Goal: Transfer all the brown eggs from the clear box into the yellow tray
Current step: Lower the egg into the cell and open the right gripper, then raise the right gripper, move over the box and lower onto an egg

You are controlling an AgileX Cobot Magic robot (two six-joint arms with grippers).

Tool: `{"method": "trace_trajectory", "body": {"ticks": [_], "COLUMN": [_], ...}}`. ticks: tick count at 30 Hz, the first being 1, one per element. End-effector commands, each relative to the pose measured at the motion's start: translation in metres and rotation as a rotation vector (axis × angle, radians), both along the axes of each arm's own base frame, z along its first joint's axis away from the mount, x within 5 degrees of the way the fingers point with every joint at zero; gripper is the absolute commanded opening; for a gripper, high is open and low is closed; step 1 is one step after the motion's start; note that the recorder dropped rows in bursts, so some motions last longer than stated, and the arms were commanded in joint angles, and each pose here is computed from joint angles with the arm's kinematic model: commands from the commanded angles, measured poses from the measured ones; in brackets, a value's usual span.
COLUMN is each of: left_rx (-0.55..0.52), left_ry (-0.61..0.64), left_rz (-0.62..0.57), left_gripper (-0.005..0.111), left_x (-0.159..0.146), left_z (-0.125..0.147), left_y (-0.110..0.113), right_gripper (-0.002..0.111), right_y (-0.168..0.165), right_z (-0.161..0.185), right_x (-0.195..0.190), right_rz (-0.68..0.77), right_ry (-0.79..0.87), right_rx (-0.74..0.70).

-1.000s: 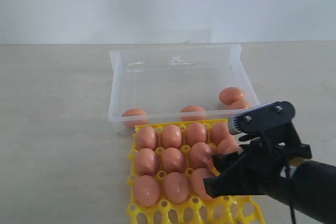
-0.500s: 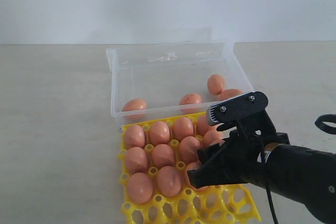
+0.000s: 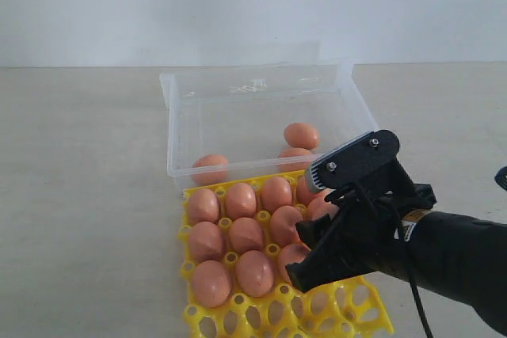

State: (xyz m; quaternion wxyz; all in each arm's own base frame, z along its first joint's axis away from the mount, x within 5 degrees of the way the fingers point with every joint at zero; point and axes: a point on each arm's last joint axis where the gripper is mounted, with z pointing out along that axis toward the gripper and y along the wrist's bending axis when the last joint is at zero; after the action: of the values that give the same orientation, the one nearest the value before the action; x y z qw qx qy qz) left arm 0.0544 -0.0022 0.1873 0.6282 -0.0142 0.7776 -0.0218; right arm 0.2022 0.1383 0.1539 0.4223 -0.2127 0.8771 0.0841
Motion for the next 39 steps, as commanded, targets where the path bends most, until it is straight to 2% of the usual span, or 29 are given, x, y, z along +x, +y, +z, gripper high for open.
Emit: {"method": "trace_trajectory", "body": {"ticks": [1, 4, 6, 18, 20, 22, 25, 27, 29, 32, 36, 39], "left_rx": [0.007, 0.007, 0.007, 0.007, 0.007, 0.007, 0.007, 0.007, 0.007, 0.007, 0.007, 0.007], "left_ry": [-0.009, -0.009, -0.009, -0.009, -0.009, -0.009, -0.009, -0.009, -0.009, -0.009, -0.009, -0.009], "left_rz": [-0.003, -0.003, -0.003, -0.003, -0.003, -0.003, -0.003, -0.003, -0.003, -0.003, -0.003, -0.003], "left_gripper": [0.004, 0.004, 0.004, 0.004, 0.004, 0.004, 0.004, 0.004, 0.004, 0.004, 0.004, 0.004], "left_x": [0.000, 0.000, 0.000, 0.000, 0.000, 0.000, 0.000, 0.000, 0.000, 0.000, 0.000, 0.000], "left_z": [0.000, 0.000, 0.000, 0.000, 0.000, 0.000, 0.000, 0.000, 0.000, 0.000, 0.000, 0.000], "left_y": [0.000, 0.000, 0.000, 0.000, 0.000, 0.000, 0.000, 0.000, 0.000, 0.000, 0.000, 0.000], "right_gripper": [0.027, 0.046, 0.051, 0.050, 0.050, 0.050, 0.050, 0.044, 0.033, 0.021, 0.022, 0.028], "right_y": [-0.001, -0.001, -0.001, -0.001, -0.003, -0.008, -0.024, -0.032, -0.030, -0.033, -0.037, -0.037], "right_z": [0.002, 0.002, 0.001, 0.008, 0.023, 0.047, 0.092, 0.116, 0.140, 0.151, 0.140, 0.120], "right_x": [0.000, 0.000, 0.000, 0.001, 0.001, 0.004, 0.016, 0.033, 0.064, 0.118, 0.176, 0.195], "right_rz": [0.041, 0.044, 0.042, 0.037, 0.022, -0.032, -0.270, -0.361, -0.327, -0.167, 0.136, 0.334], "right_ry": [-0.026, -0.023, -0.019, -0.051, -0.133, -0.293, -0.572, -0.625, -0.531, -0.279, 0.127, 0.398], "right_rx": [-0.043, -0.046, -0.044, -0.028, 0.005, 0.066, 0.210, 0.203, 0.190, 0.174, 0.161, 0.037]}}
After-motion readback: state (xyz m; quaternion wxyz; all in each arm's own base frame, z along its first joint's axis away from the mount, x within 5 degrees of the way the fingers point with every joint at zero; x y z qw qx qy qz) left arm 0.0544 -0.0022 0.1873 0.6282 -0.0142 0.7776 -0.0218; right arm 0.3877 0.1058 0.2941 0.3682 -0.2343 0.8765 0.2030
